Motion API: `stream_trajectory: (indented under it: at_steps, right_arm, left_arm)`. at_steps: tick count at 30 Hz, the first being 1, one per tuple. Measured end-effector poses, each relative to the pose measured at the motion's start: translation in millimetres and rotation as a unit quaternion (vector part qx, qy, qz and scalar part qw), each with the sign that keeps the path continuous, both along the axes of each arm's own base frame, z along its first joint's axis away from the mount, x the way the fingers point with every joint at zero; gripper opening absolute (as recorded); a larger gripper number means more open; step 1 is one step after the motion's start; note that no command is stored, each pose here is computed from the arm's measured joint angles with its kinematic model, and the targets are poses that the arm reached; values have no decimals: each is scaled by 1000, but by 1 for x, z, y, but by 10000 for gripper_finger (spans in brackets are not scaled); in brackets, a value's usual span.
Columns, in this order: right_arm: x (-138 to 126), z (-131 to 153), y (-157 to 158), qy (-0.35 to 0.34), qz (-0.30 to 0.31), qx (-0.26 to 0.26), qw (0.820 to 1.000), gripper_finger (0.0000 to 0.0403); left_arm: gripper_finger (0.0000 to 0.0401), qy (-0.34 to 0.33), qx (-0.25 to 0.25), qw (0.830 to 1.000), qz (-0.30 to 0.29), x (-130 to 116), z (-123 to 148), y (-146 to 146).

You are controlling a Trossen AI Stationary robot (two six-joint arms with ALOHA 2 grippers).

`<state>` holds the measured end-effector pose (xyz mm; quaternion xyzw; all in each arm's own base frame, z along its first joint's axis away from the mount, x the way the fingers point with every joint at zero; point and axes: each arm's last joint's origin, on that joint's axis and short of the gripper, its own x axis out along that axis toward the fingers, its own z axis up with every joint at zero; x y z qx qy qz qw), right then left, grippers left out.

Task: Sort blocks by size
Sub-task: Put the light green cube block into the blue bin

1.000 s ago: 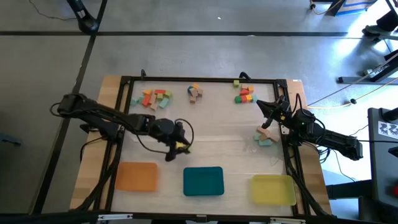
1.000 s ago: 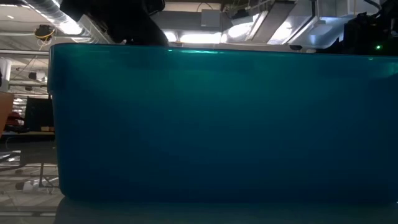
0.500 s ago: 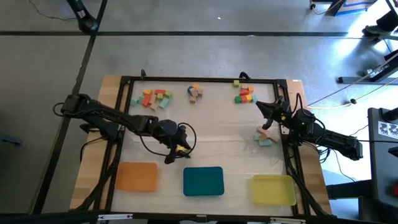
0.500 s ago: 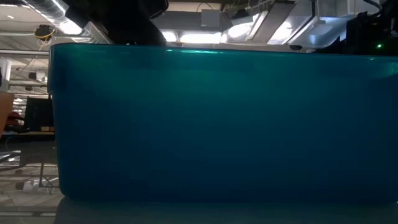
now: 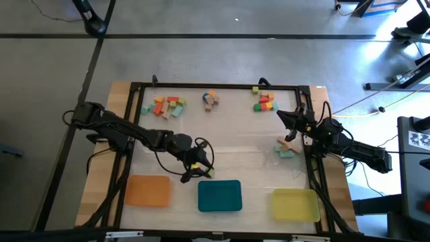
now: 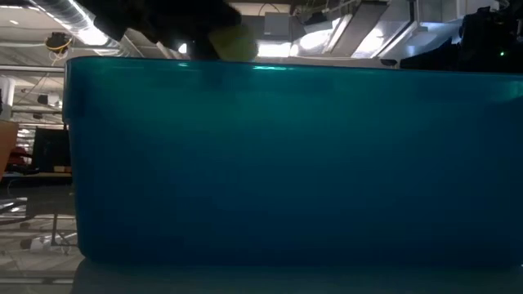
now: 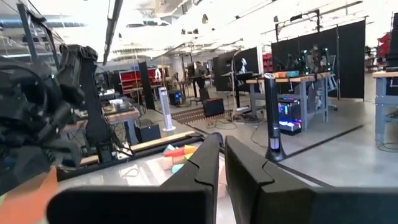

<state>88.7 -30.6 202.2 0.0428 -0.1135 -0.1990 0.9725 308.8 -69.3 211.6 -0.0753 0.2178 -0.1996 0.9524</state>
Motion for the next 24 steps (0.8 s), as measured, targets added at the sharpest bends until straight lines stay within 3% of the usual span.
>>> stream_trajectory:
  at_steps: [9,15,24]
  right_arm:
    - [0,0,0,-14,11,31,999,28]
    - [0,0,0,-22,16,50,998,28]
    - [0,0,1,-23,26,54,998,28]
  left_arm:
    - [139,44,-22,998,-33,23,-19,-30]
    - [143,53,-41,997,-36,24,-19,-40]
    - [220,62,-49,996,-28,24,-17,-36]
